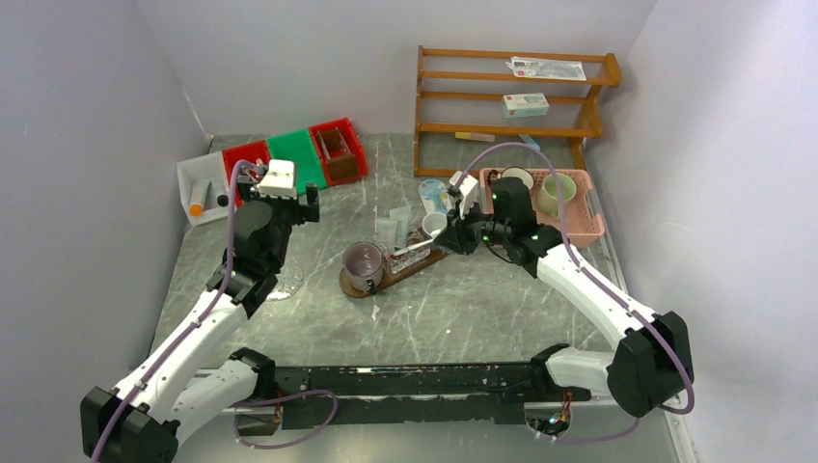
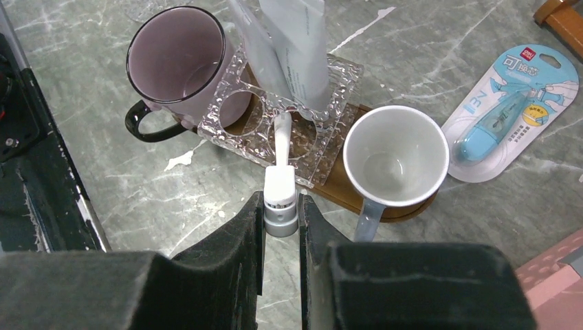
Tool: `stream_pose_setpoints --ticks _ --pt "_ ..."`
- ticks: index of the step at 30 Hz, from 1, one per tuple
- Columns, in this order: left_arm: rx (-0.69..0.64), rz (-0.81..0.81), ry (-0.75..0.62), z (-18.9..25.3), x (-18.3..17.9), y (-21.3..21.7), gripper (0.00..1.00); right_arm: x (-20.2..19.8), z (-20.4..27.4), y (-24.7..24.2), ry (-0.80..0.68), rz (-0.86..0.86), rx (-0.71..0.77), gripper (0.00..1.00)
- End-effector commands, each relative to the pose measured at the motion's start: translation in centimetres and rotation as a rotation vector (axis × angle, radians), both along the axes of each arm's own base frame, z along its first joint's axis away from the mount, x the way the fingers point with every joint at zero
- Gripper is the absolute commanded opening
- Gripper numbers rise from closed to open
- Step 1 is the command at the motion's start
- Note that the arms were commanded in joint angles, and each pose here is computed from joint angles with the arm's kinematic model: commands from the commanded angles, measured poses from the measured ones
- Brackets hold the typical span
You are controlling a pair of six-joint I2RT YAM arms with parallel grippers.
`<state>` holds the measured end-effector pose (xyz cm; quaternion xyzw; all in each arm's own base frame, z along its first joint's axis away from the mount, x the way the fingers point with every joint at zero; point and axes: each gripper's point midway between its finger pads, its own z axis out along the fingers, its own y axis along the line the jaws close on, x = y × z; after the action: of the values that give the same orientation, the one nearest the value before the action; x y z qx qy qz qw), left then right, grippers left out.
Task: Prepare toiletry sets of a toothbrush and toothpaste on the tray
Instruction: Place the toothbrush in the toothpaste holder.
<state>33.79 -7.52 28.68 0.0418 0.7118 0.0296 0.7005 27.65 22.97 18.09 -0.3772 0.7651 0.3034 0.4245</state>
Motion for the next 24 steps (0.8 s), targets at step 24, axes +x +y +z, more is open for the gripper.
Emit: stream_pose_setpoints --ticks 24 --pt "-0.001 -0.004 -0.025 0.54 0.06 0.16 0.96 0.63 -0.07 0.86 -0.097 -0.019 -0.066 0.14"
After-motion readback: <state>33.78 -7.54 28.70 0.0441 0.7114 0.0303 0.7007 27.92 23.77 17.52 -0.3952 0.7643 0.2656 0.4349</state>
